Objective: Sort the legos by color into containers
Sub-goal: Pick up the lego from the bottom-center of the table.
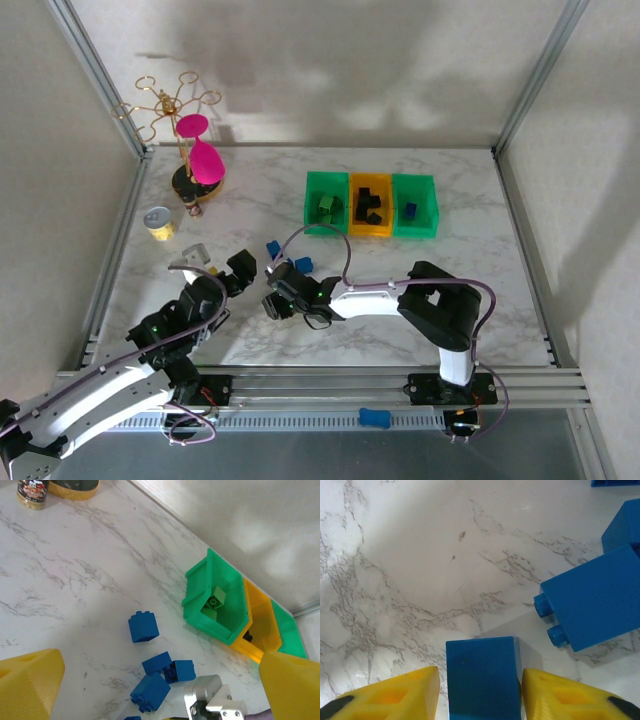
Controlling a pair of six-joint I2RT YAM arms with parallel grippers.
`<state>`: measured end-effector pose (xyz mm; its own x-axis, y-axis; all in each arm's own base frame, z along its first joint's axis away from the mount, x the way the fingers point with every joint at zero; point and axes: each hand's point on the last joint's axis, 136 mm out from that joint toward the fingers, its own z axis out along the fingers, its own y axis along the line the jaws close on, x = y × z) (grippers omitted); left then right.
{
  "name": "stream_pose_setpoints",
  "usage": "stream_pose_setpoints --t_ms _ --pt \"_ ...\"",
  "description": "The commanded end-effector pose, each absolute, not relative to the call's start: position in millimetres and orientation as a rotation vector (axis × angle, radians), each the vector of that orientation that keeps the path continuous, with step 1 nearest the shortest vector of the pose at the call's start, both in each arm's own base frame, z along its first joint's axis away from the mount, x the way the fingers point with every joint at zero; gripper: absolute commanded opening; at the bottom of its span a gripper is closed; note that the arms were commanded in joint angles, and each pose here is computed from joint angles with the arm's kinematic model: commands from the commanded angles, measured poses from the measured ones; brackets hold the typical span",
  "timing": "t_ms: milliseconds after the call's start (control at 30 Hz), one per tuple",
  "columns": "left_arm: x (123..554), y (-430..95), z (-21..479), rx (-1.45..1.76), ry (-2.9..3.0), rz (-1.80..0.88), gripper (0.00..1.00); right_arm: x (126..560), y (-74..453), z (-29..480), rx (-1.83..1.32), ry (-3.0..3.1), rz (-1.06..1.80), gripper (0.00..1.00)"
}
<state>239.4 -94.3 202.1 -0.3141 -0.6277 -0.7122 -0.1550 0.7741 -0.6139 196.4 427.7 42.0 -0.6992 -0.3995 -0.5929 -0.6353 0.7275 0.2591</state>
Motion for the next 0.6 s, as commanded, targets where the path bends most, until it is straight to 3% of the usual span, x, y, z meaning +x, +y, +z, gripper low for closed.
stream_pose_setpoints --t_ms 0,567 --pt "236.8 -78.5 195.7 -0.662 1.836 -0.486 1.00 199.2 428.0 39.9 -0.786 2.419 0.552 0.46" --pt "237.4 -80.0 199.0 -0.665 1.824 -0.507 1.00 206.7 439.4 31.6 -0.806 2.425 0.507 0.35"
